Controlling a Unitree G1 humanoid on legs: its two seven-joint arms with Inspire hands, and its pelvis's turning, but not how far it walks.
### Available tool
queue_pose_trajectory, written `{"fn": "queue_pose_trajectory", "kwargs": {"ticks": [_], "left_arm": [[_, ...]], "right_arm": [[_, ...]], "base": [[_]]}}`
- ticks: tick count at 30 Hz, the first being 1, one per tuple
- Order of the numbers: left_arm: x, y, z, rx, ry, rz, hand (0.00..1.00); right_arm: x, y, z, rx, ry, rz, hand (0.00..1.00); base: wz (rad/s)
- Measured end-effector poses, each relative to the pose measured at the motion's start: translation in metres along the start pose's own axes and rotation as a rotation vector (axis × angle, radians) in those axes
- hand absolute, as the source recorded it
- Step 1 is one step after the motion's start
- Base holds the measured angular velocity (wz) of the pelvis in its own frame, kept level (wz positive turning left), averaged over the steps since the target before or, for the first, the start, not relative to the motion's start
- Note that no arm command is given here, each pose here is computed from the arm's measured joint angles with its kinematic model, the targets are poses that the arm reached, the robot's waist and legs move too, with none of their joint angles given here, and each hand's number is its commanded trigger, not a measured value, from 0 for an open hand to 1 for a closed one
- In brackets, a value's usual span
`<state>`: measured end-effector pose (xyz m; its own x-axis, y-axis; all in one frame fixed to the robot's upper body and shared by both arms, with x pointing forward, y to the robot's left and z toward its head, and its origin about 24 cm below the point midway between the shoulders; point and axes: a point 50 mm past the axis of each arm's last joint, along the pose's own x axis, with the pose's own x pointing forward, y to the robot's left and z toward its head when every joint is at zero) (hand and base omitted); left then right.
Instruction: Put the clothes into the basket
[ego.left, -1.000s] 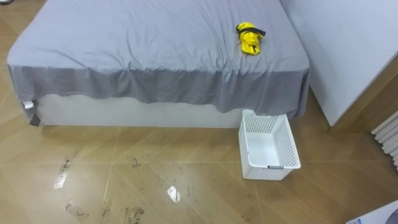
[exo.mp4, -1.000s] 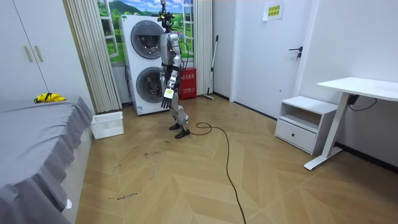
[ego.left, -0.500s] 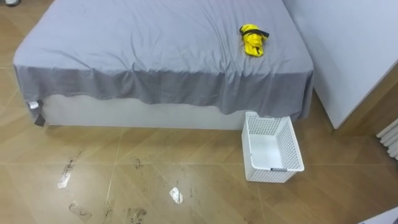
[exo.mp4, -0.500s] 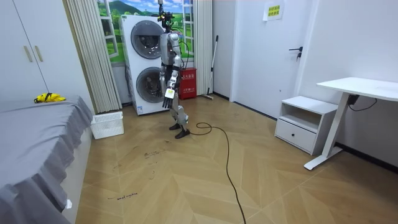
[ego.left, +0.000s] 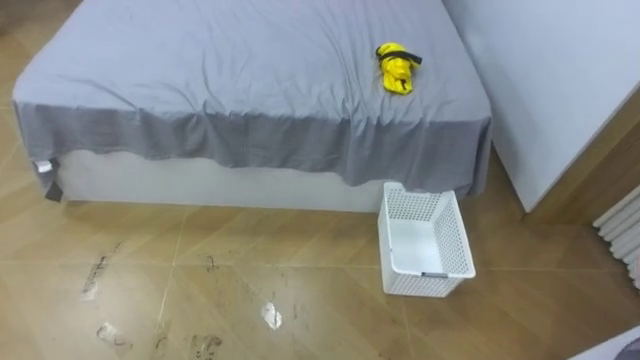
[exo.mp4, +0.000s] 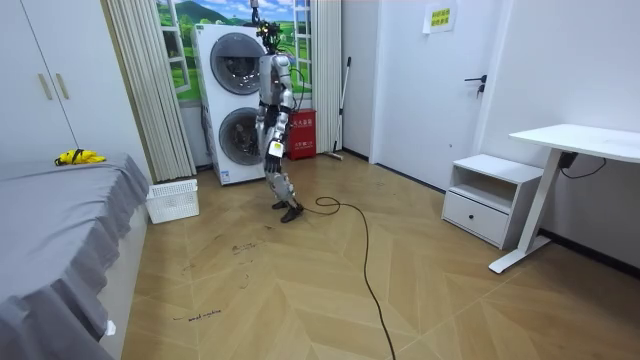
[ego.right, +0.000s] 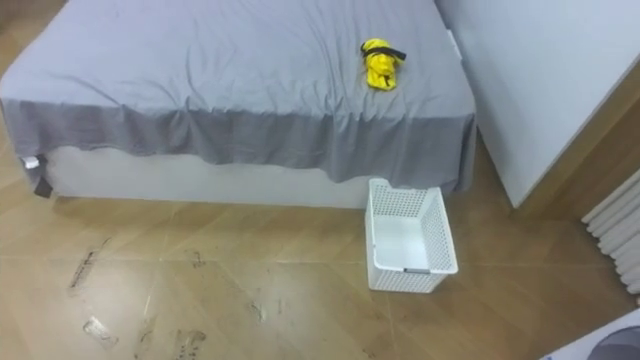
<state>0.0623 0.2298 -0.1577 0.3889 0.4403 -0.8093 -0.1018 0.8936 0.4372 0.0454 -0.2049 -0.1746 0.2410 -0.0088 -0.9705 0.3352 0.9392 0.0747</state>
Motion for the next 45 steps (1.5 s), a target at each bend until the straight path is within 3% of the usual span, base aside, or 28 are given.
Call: {"fn": "queue_pose_trajectory", "kwargs": {"ticks": [3,7,13,17,22,27,37,45], "left_arm": [[-0.003,-0.01,0.001,-0.068,0.008,-0.027,0.0],[-0.005,-0.007,-0.011,-0.13,0.041,-0.028,0.0],[-0.004,-0.008,-0.001,-0.132,-0.021,-0.055,0.0],[-0.005,-0.015,0.0,-0.064,-0.043,-0.086,0.0],[-0.001,-0.024,0.031,0.031,-0.155,-0.125,0.0],[-0.006,-0.041,0.031,0.108,-0.175,-0.189,0.0],[-0.009,-0.026,0.007,0.089,-0.139,-0.156,0.0],[-0.009,-0.024,0.02,0.033,-0.195,-0.137,0.0]], "right_arm": [[-0.002,-0.01,0.003,0.002,-0.004,-0.028,0.0],[-0.003,-0.013,-0.005,0.001,0.014,-0.039,0.0],[-0.003,-0.011,-0.001,-0.003,-0.035,-0.035,0.0],[-0.003,-0.008,0.006,0.004,-0.086,-0.025,0.0],[-0.003,0.012,0.044,0.004,-0.237,0.054,0.0],[-0.005,0.016,0.057,0.004,-0.306,0.056,0.0],[-0.032,0.055,0.131,0.004,-0.643,0.191,0.0],[-0.041,0.054,0.135,0.036,-0.693,0.191,0.0]], "base": [[-0.19],[-0.52],[-0.06],[0.01],[0.18],[0.39],[0.0],[-0.1]]}}
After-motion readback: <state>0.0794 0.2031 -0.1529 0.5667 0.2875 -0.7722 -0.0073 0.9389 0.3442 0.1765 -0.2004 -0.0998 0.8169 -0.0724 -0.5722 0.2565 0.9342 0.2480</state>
